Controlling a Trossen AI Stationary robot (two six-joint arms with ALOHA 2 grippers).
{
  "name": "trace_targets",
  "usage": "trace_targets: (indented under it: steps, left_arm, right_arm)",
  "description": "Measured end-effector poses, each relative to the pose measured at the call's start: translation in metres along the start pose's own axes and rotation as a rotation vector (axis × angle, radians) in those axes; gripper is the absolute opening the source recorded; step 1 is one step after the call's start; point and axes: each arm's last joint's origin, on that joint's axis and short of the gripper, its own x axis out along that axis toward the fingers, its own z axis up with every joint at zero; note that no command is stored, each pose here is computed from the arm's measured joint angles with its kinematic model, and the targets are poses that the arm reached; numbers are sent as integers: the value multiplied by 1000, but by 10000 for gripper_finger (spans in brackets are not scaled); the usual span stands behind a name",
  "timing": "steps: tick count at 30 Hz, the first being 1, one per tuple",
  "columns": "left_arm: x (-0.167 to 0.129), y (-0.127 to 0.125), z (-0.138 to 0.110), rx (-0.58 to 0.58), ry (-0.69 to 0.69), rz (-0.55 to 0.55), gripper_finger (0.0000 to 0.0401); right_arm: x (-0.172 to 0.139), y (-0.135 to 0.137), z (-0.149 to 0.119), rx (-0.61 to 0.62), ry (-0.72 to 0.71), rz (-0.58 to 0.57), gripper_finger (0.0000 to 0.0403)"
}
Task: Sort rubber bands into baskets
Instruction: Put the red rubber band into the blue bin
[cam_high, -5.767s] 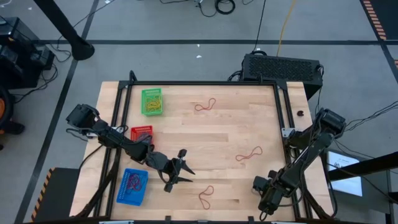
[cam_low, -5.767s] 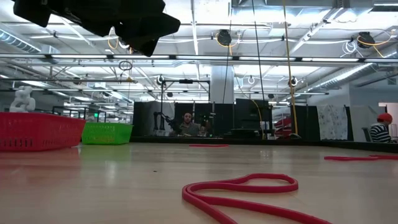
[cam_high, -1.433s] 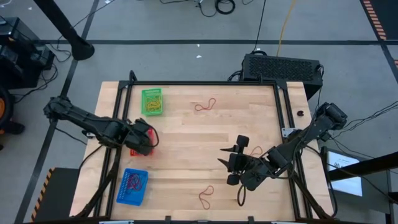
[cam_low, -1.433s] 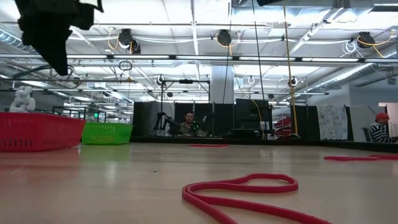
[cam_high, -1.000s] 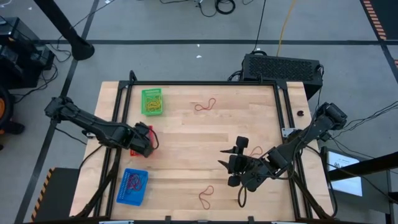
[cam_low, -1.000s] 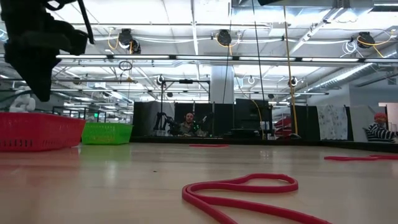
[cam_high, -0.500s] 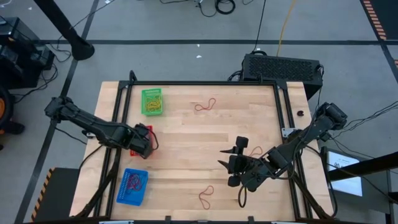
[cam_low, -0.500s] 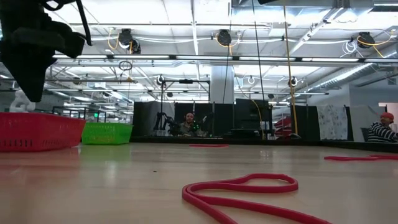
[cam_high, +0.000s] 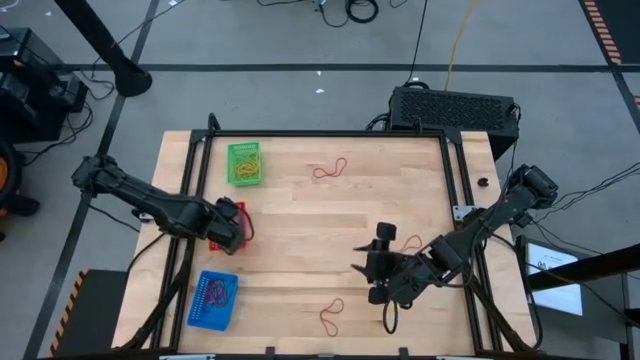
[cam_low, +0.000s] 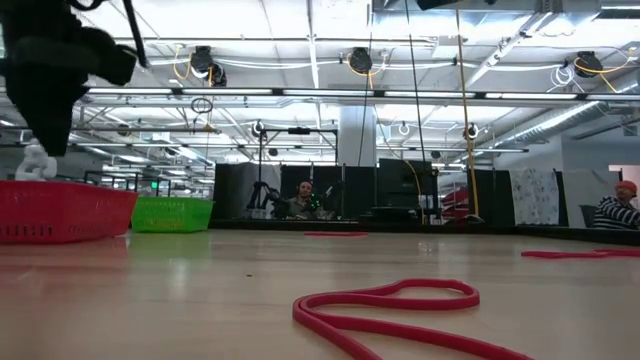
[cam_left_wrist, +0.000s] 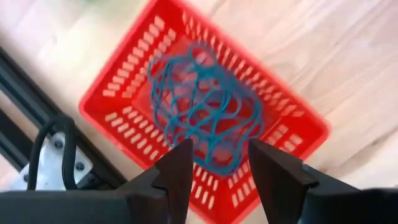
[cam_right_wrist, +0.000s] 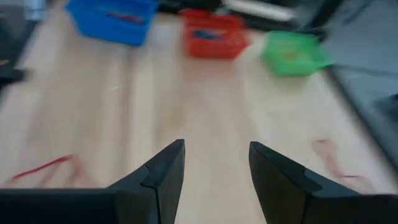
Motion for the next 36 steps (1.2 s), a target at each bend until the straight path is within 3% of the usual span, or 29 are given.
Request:
trace_targets:
  steps: [3, 8, 15, 21, 25, 29, 36]
  left_arm:
    - [-9, -3, 4, -4, -56, -19, 161]
    - [-24, -10, 7, 19, -202, -49, 161]
    - [-22, -44, 2, 301, -598, -191, 161]
    - [-9, -67, 1, 423, -907, -321, 161]
    - [12, -71, -1, 476, -1023, -379, 161]
    - [26, -69, 2, 452, -1124, -453, 161]
    - [32, -76, 11, 560, -1184, -705, 161]
  right_arm:
    - [2, 1, -1, 20, 42, 94, 171]
    - [2, 0, -2, 57, 65, 100, 171]
    - [0, -5, -16, 114, 189, 38, 171]
    - [0, -9, -31, 232, 286, -8, 171]
    - [6, -6, -60, 264, 345, -34, 171]
    - [14, -12, -89, 282, 413, -76, 171]
    - [29, -30, -110, 346, 527, -118, 171]
